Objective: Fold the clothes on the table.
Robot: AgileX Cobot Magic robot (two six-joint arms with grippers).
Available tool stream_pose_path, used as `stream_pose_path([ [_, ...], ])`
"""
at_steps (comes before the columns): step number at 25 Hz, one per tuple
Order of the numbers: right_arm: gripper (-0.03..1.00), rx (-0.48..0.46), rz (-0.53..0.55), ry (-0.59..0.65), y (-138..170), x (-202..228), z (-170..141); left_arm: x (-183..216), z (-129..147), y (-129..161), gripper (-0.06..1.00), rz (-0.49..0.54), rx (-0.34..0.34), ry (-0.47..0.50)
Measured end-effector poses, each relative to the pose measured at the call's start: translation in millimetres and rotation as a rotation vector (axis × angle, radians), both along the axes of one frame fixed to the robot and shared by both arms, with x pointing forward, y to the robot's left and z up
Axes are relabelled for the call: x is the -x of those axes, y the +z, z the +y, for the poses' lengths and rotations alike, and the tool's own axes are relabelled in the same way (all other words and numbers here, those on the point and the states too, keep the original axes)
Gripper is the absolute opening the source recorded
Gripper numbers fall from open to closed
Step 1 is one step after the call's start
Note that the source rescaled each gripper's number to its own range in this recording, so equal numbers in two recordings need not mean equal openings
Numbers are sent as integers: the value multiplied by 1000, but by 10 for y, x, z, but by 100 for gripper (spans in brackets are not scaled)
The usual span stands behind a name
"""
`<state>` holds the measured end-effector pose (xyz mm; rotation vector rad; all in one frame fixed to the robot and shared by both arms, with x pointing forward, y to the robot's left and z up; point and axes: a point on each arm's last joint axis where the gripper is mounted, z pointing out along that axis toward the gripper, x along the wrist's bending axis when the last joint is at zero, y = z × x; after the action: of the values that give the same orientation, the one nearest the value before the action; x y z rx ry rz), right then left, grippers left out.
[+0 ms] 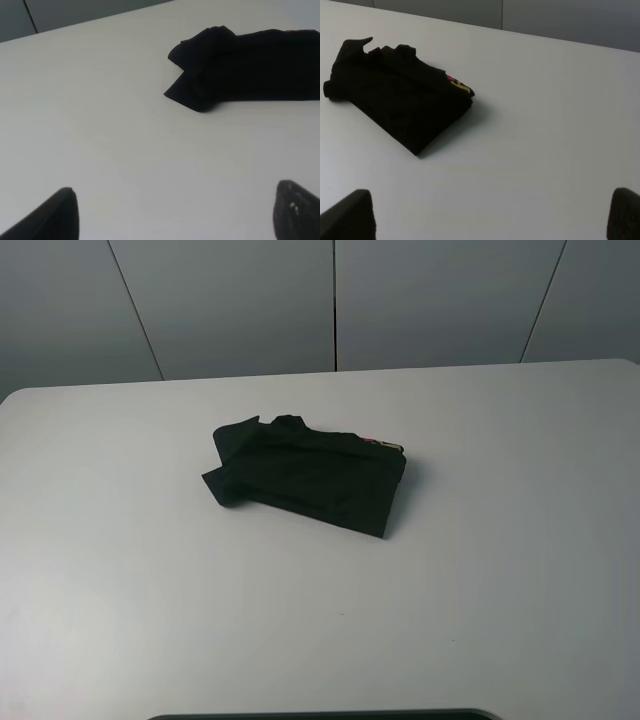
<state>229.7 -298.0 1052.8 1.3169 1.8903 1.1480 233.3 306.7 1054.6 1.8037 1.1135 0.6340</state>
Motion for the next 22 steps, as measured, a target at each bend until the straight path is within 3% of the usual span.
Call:
stream_pose_path([
  [5,100,0,0,-88,0,-2,8,12,-22,1,100,12,28,96],
  [12,100,0,0,-328,0,-11,28,22,-42,1,100,8,31,374],
  [22,100,8,-3,-318,1,-12,44,23,-43,1,100,8,31,397],
])
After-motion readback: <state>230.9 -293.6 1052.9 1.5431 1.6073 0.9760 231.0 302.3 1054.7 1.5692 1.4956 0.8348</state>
